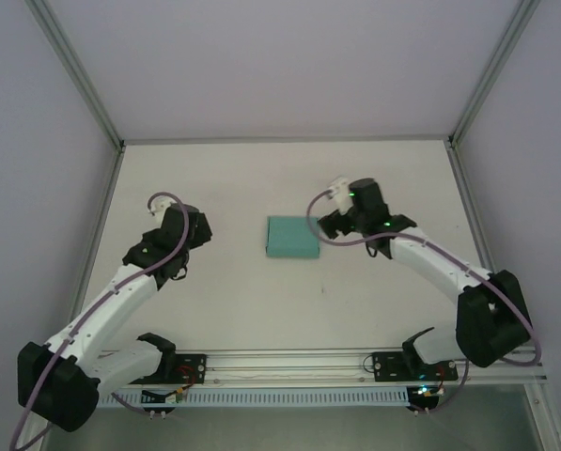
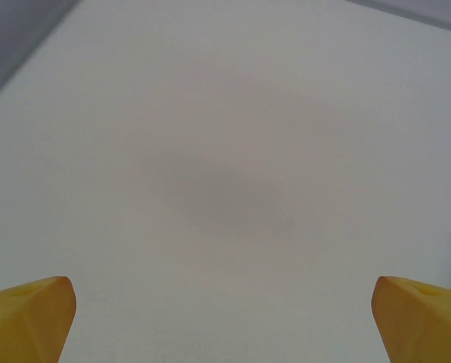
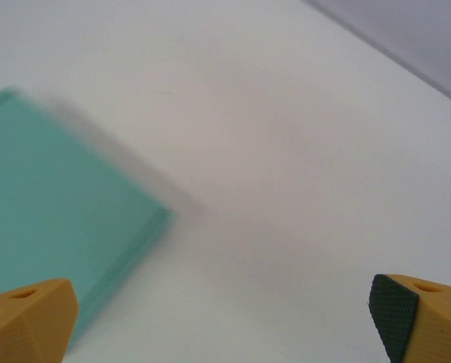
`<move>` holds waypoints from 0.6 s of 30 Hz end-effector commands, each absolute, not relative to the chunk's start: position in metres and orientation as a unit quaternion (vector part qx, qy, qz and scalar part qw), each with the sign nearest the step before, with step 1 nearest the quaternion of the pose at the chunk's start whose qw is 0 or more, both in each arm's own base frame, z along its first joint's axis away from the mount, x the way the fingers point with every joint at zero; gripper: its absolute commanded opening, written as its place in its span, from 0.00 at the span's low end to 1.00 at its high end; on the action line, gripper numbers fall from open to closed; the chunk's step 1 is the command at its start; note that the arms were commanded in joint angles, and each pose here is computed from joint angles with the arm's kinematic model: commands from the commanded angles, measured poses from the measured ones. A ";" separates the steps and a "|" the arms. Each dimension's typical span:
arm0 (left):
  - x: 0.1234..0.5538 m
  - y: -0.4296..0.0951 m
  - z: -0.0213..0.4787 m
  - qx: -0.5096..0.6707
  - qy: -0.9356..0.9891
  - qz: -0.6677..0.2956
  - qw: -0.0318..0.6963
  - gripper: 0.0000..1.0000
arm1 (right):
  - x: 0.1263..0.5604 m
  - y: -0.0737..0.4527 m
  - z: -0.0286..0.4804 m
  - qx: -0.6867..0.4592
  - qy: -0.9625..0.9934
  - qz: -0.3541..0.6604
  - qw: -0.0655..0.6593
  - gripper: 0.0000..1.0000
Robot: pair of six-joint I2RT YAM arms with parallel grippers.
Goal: Assemble paper box
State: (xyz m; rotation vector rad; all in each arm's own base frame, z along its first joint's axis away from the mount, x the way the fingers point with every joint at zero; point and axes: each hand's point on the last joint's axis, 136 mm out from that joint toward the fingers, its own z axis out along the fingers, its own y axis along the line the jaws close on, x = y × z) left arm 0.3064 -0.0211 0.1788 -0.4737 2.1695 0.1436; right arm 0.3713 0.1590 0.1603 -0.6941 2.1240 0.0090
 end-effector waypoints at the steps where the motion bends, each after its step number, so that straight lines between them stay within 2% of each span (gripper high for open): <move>1: 0.328 0.016 0.179 -0.215 0.832 0.106 0.501 1.00 | 0.396 0.104 0.175 -0.070 0.855 0.053 0.512 1.00; 3: 0.335 0.032 0.169 -0.216 0.815 0.125 0.523 1.00 | 0.397 0.078 0.163 -0.016 0.855 0.074 0.512 1.00; 5: 0.341 0.042 0.160 -0.212 0.796 0.133 0.551 1.00 | 0.398 0.066 0.154 -0.016 0.841 0.055 0.538 1.00; 8: 0.352 0.039 0.140 -0.188 0.786 0.102 0.580 1.00 | 0.403 0.049 0.151 0.013 0.825 0.029 0.564 1.00; 16: 0.387 0.023 0.104 -0.136 0.792 0.067 0.592 1.00 | 0.383 0.042 0.154 0.021 0.808 0.039 0.588 1.00; 18: 0.397 0.009 0.089 -0.103 0.826 0.035 0.554 1.00 | 0.374 0.040 0.146 0.015 0.807 0.035 0.590 1.00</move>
